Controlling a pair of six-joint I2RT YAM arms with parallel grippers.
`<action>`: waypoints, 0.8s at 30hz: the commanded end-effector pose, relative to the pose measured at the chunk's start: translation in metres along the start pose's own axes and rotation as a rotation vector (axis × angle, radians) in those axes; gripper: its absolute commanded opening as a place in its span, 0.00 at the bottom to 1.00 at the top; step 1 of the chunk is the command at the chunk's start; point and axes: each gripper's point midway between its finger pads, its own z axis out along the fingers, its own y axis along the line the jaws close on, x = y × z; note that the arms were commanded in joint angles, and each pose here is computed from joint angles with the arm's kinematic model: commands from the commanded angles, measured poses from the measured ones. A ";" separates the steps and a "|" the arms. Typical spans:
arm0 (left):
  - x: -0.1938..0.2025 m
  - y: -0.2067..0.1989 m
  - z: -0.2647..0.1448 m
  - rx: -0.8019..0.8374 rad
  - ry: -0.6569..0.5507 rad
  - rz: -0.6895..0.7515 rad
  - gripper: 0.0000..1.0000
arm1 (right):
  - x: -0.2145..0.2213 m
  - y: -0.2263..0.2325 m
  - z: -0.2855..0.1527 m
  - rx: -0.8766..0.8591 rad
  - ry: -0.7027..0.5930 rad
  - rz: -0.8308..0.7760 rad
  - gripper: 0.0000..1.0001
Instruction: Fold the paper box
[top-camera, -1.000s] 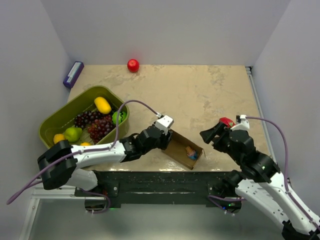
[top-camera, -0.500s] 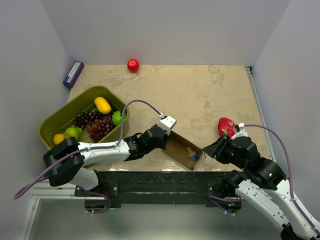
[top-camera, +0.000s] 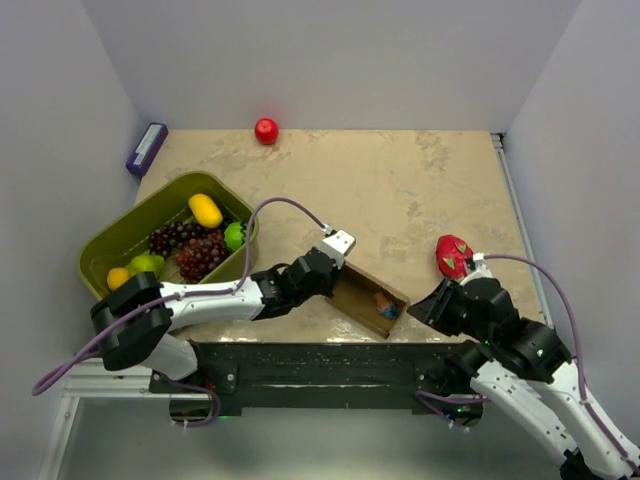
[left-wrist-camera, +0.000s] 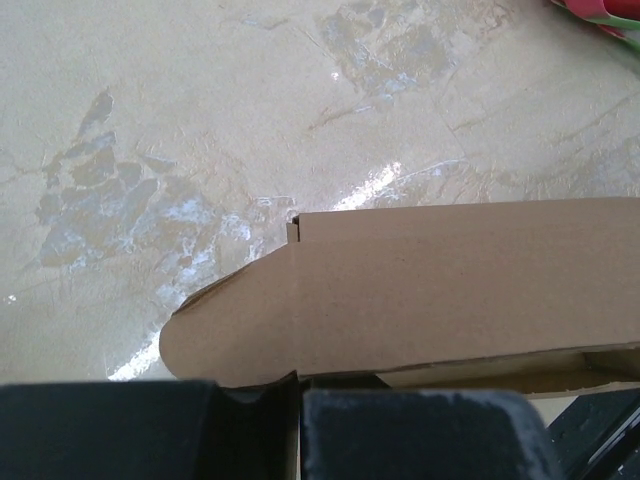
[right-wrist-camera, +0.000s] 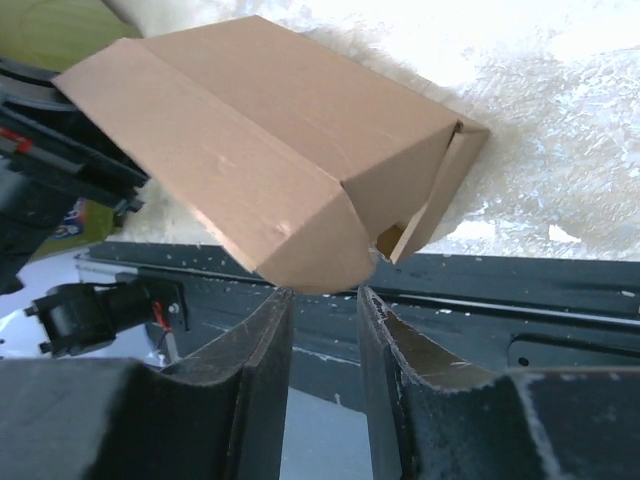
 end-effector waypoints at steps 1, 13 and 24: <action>-0.016 0.002 0.003 -0.027 -0.034 -0.026 0.00 | 0.003 -0.004 0.016 0.007 0.006 -0.024 0.34; -0.014 0.002 0.005 -0.032 -0.023 -0.011 0.00 | -0.004 -0.019 0.053 0.029 -0.089 -0.018 0.20; -0.012 0.005 0.004 -0.041 -0.016 0.006 0.00 | -0.005 -0.002 0.077 -0.070 -0.112 0.016 0.10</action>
